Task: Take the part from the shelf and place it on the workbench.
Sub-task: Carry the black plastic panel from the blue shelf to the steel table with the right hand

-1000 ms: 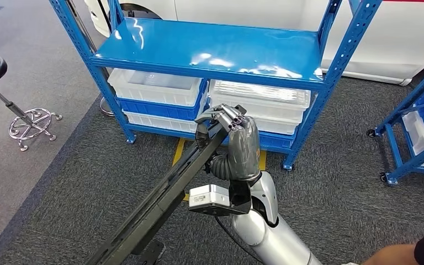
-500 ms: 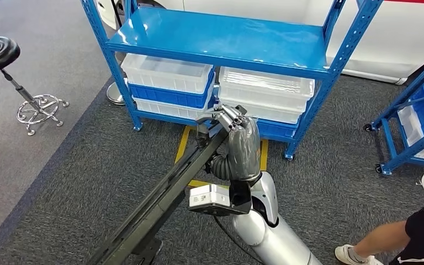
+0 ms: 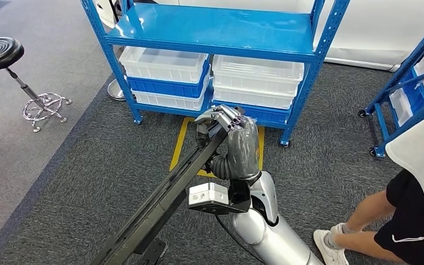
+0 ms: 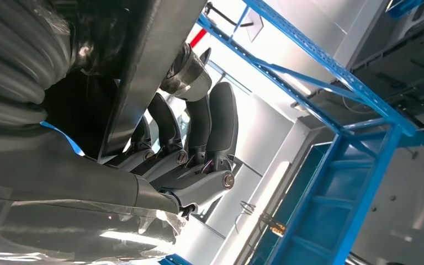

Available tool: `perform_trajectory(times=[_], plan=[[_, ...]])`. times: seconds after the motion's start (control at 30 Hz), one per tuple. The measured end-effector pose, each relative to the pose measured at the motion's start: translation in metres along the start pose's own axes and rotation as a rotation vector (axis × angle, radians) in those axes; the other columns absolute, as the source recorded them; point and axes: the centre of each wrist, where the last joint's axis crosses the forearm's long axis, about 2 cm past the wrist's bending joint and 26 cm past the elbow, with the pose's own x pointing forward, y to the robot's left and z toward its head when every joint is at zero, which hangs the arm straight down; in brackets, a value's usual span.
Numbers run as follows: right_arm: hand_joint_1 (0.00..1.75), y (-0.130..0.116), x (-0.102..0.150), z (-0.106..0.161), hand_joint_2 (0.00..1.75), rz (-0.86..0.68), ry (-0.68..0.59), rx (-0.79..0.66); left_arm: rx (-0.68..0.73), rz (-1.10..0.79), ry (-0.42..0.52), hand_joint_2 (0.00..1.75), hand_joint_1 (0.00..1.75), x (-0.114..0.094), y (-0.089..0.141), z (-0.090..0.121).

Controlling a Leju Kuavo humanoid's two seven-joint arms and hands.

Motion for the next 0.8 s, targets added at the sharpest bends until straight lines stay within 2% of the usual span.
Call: perform_trajectory(times=[0.8], plan=[[1.75, -0.0002, -0.0029, 0.0039, 1.75, 0.014, 0.007, -0.001, -0.005, -0.010, -0.003, 1.75, 0.00, 0.0004, -0.0010, -0.0001]])
